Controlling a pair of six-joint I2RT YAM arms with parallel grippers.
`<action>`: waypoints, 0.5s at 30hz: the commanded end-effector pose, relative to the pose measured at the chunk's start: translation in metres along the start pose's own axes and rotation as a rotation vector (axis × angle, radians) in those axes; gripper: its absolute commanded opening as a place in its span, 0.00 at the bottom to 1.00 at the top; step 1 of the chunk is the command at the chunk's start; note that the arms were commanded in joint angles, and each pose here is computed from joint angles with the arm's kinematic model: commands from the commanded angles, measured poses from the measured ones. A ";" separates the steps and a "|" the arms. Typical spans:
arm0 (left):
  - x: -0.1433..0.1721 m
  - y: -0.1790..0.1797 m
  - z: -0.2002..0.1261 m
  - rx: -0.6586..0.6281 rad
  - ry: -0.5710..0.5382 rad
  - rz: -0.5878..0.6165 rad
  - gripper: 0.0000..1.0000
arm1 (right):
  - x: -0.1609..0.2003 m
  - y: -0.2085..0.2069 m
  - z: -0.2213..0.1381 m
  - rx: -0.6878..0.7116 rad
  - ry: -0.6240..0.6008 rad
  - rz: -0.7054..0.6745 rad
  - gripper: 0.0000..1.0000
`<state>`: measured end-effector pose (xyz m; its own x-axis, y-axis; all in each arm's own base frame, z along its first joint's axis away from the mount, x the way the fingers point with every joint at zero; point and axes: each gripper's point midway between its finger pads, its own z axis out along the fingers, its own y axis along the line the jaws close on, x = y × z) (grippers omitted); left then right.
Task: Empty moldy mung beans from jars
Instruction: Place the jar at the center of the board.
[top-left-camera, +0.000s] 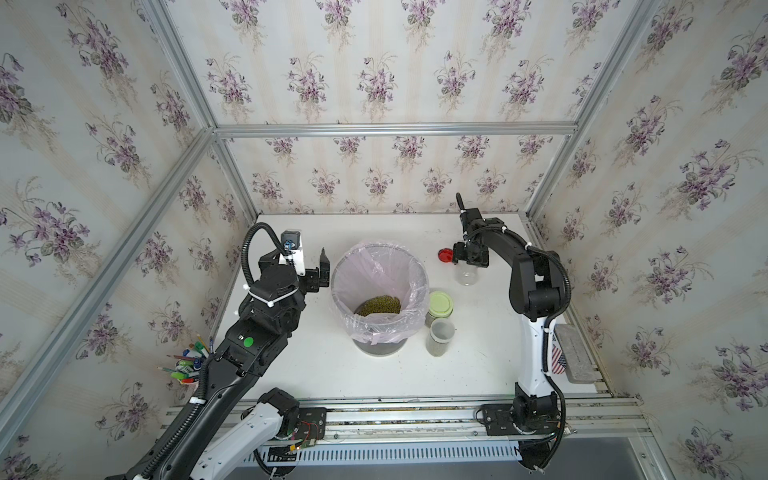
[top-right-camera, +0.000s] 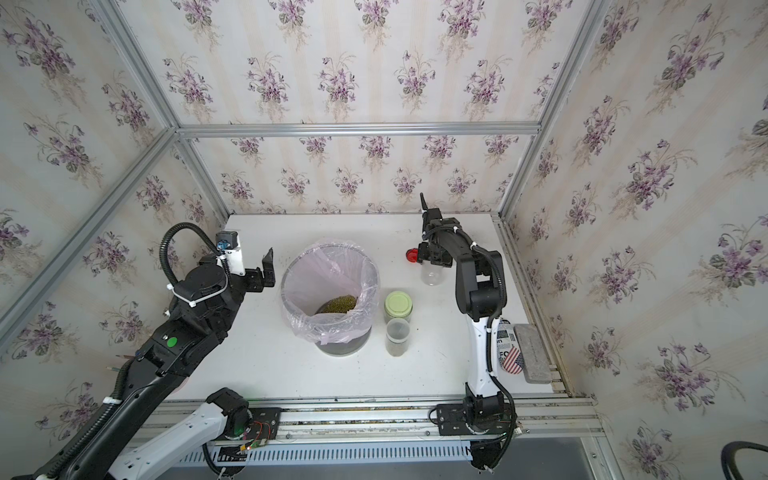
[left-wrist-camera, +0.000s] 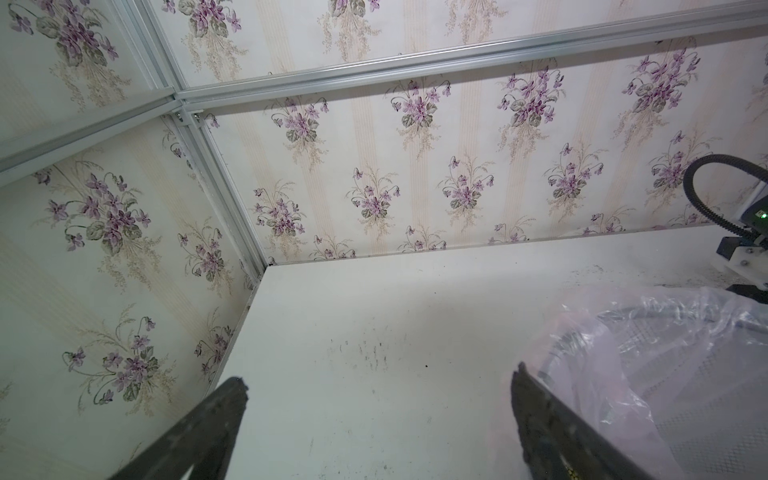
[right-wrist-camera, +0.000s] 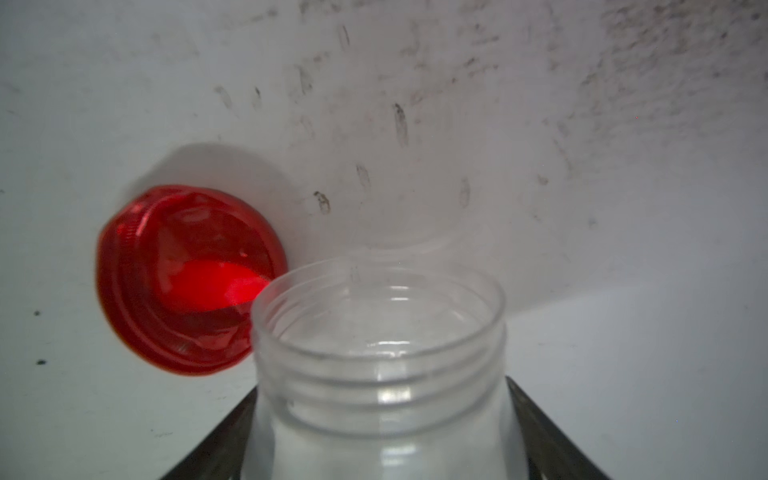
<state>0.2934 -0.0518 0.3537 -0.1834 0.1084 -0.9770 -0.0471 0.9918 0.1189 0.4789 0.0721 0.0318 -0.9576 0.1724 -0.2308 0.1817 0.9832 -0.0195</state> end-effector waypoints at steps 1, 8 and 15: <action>-0.006 0.002 0.000 -0.010 -0.022 -0.016 1.00 | 0.002 -0.003 -0.001 0.016 0.009 -0.004 0.82; -0.006 0.001 0.000 -0.008 -0.022 -0.018 1.00 | 0.000 -0.002 -0.007 0.010 -0.002 0.008 0.86; -0.007 0.002 -0.001 -0.010 -0.026 -0.020 1.00 | -0.001 -0.003 -0.015 0.010 -0.014 0.013 0.88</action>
<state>0.2934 -0.0520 0.3537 -0.1834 0.1084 -0.9770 -0.0463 0.9918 0.1188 0.4788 0.0715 0.0389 -0.9543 0.1769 -0.2410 0.1866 0.9823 -0.0180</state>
